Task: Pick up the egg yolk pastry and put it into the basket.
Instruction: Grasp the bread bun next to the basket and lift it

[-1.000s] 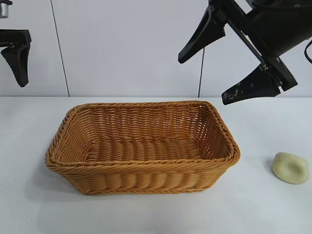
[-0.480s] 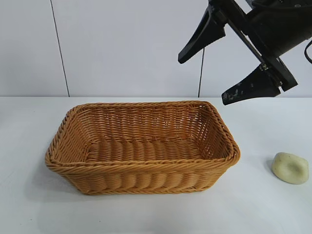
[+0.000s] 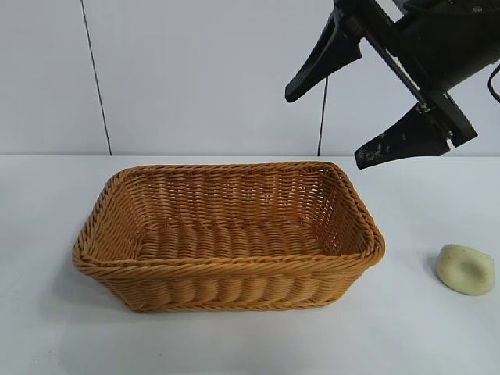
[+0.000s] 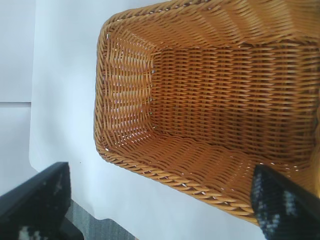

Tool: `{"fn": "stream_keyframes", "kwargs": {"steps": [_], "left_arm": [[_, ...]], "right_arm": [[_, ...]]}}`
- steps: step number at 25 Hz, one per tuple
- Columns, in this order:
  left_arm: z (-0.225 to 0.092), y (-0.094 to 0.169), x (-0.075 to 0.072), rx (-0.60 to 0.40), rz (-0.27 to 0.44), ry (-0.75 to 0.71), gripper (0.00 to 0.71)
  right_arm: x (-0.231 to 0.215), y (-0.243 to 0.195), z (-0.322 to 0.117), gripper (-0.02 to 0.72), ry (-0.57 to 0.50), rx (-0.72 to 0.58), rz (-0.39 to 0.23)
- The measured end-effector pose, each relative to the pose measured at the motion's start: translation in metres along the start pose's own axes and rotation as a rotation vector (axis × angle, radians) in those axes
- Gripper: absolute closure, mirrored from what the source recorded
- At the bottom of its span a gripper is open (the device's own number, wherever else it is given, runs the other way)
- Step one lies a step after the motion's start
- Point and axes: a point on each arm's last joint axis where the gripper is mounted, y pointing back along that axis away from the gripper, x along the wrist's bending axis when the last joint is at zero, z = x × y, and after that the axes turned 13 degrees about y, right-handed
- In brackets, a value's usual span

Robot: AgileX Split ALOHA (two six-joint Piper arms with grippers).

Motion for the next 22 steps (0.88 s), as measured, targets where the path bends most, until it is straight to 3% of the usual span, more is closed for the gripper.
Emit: {"fn": "stream_keyframes", "kwargs": {"steps": [8,16,19,22], "left_arm": [[-0.016,0.025,0.004,-0.207,-0.063,-0.004,0.015],[-0.025,0.036,0.01,-0.326,-0.009,0.077,0.015],[-0.032,0.043,0.011,-0.39,-0.022,0.076,0.015],[-0.045,0.052,0.012,-0.487,-0.047,0.069,0.015]], "right_arm": [[0.0,0.0,0.0,0.008,-0.003,0.001,0.001],[-0.002,0.0,-0.001,0.008,0.017,0.015,-0.017],[-0.005,0.002,-0.001,0.008,0.032,0.028,-0.055],[-0.016,0.012,0.005,0.008,0.04,0.037,-0.139]]}}
